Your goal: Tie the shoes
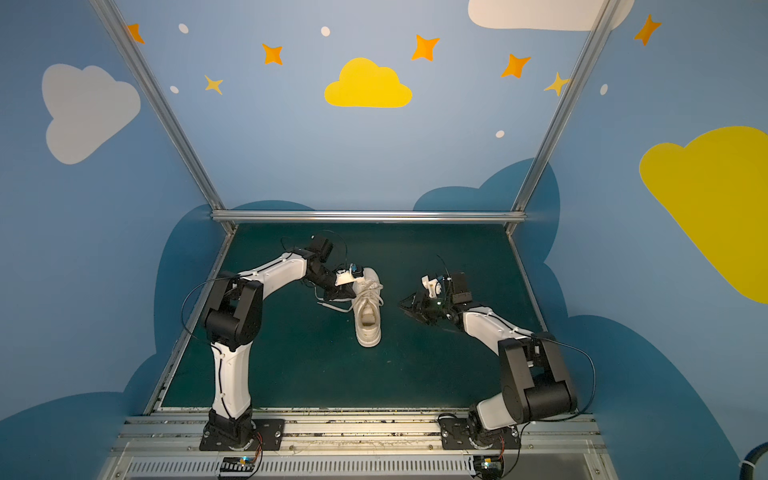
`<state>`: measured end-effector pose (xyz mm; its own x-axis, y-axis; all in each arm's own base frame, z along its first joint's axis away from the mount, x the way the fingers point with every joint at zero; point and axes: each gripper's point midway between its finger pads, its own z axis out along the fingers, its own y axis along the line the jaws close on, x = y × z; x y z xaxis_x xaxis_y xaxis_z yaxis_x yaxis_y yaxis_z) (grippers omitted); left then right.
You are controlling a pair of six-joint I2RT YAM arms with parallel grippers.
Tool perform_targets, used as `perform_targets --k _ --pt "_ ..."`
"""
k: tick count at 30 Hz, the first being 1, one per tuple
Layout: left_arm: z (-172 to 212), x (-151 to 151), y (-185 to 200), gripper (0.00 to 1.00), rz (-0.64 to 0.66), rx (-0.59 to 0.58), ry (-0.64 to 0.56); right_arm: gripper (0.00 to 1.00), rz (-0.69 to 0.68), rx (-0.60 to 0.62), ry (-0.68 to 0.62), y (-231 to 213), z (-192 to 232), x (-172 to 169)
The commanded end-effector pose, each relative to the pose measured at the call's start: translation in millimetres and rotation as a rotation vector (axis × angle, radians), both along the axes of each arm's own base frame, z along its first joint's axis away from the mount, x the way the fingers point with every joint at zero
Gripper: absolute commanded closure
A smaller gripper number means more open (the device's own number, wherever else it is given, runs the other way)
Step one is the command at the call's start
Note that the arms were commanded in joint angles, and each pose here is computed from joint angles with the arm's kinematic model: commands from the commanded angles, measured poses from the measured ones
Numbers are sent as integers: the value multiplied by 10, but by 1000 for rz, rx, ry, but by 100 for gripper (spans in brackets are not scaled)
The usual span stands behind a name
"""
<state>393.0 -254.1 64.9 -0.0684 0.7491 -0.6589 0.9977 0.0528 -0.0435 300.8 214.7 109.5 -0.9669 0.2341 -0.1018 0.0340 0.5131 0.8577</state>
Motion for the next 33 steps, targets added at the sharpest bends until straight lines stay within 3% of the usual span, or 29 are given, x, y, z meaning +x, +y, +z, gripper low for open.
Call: perform_targets --k 1,7,19,33 --pt "34 -10 0 97 -2 3 3 54 19 29 -10 86 33 50" --pt "249 -26 38 97 1 3 -65 58 31 52 8 198 -55 82" --pt "554 -71 57 97 -10 10 -180 82 51 107 15 468 -151 237" --pt "684 -182 -47 97 -52 38 -237 86 62 134 43 604 -305 286"
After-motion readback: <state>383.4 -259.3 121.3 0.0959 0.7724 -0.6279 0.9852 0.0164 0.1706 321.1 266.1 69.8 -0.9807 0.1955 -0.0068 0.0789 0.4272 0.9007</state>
